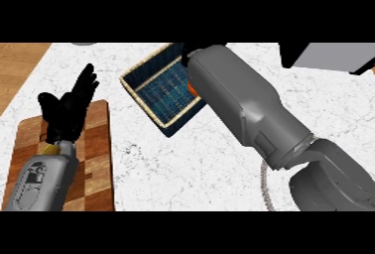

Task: Pick the squash from the placemat and place it in the basket

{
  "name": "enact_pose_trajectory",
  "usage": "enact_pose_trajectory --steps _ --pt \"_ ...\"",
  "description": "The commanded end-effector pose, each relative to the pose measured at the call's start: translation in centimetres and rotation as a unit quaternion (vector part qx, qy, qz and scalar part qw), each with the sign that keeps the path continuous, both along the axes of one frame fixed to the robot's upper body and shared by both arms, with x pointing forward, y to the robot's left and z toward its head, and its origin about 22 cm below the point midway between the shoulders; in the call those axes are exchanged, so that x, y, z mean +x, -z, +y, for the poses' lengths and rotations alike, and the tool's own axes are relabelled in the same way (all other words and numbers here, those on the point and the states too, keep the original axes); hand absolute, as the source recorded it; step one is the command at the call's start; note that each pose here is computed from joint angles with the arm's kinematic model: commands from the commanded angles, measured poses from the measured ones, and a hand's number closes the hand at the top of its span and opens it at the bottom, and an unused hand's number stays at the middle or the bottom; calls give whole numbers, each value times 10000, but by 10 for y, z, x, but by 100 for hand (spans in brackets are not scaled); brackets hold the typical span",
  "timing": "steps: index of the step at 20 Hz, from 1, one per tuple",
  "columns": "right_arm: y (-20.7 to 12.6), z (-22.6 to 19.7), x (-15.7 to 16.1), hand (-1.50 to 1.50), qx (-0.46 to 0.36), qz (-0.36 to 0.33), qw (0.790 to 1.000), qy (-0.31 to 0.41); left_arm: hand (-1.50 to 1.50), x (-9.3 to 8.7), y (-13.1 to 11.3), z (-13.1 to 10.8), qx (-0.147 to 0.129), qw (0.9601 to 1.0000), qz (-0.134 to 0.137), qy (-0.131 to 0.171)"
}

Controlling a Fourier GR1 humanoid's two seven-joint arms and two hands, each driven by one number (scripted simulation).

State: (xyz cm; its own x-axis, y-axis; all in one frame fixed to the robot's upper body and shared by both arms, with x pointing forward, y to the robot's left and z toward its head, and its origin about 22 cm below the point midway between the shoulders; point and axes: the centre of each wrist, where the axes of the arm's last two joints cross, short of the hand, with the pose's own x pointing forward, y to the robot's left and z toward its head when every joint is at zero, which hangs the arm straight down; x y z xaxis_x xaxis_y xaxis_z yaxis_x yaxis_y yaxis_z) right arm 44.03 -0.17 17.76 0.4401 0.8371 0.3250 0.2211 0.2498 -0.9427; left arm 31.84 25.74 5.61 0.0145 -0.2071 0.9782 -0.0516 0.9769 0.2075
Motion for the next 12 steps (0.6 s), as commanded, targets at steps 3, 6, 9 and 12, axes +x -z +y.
enact_pose_trajectory --steps 3,6,9,12 --pt "-26 12 -1 -150 1364 -1123 9806 844 0 -2 0 6 1 9999 -21 -153" --pt "-23 11 -2 -150 1835 -1234 9703 983 0 -8 4 16 -2 9995 110 -308" --pt "-24 12 -3 -150 2336 -1637 9525 1066 0 -12 15 24 -58 9991 221 -368" --pt "-1 6 -6 -150 2610 -1617 9457 1065 0 -10 15 30 -69 9983 151 -560"
